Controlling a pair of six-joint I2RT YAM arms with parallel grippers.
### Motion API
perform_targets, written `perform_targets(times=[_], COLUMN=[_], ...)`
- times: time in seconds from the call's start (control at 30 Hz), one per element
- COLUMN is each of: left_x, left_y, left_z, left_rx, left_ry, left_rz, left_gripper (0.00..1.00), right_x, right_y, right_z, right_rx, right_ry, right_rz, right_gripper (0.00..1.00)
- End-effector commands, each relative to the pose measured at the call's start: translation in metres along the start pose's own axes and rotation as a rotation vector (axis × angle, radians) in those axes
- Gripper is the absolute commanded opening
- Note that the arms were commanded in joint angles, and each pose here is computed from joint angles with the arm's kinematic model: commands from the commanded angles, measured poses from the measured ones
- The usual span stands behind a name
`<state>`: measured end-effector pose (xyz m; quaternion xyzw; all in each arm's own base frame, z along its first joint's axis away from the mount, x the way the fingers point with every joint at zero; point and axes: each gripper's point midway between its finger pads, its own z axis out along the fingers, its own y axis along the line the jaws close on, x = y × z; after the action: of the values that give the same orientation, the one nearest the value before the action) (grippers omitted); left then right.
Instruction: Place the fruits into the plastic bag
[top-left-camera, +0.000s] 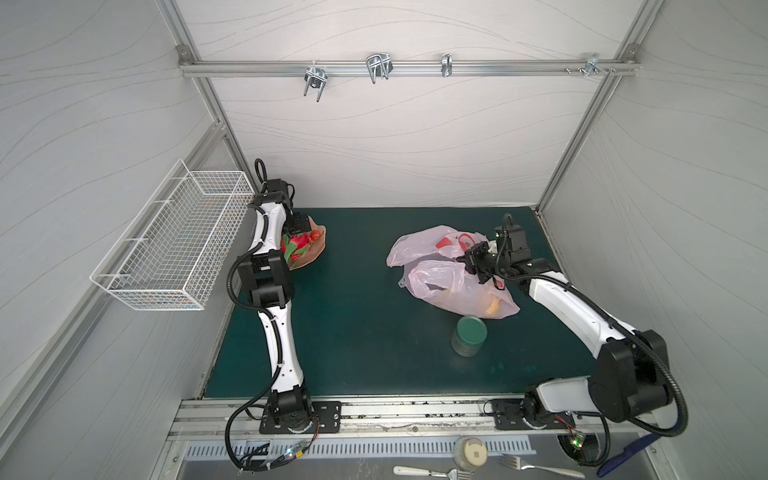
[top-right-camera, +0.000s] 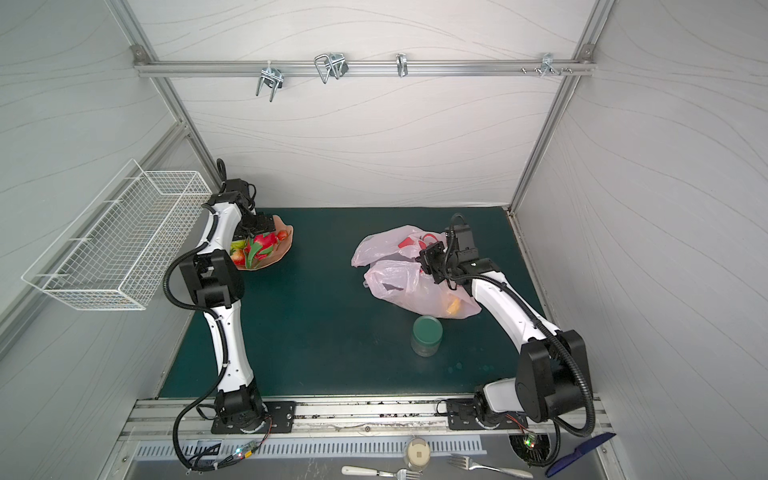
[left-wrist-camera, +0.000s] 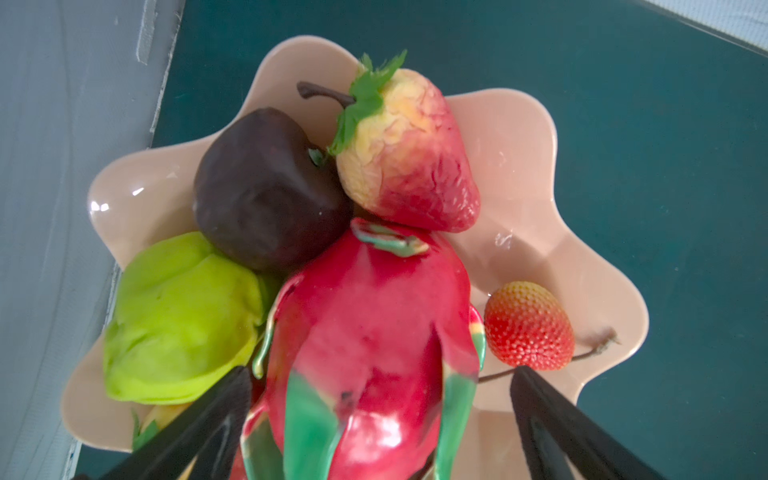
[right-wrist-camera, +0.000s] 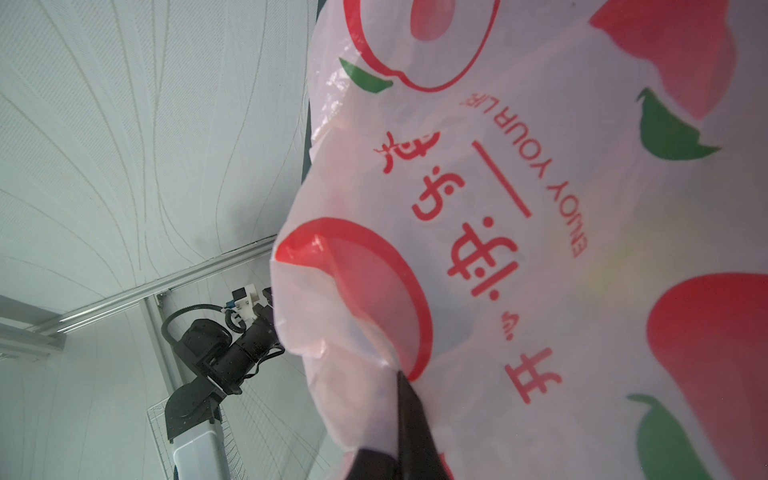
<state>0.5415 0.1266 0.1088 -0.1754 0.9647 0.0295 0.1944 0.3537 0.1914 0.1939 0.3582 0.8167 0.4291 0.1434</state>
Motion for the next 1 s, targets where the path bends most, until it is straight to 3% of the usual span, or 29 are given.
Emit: perform_targets(times=[0.0,0.2,0.6,0.97], left_x=[0.005,0.01,-0.013,-0.023], left_y=[0.016,0.02,0.032,0.006], left_z=[0.03,0.026,-0.022,-0.044], left_rx=[-0.01,-0.034,-0.147,-0.148], left_ry=[0.042,0.061,-0.084,-0.142], left_rz=[-0.019,-0.025,-0.011,0.044], left_gripper=[0.98,0.92,0.94,0.95], right_x=[0.001,0.0,-0.002,-0.002], right_y=[0.006,0.003,0.009,0.009], right_z=[0.0,0.002,0.005,0.001], right_rx=[-0.002,0.002,-0.015,-0.022], right_ry=[0.008,0.003,0.008,0.004], right_rz=[-0.004,0.006,0.003,0.001], right_gripper=[0.0,0.0,0.0,0.0])
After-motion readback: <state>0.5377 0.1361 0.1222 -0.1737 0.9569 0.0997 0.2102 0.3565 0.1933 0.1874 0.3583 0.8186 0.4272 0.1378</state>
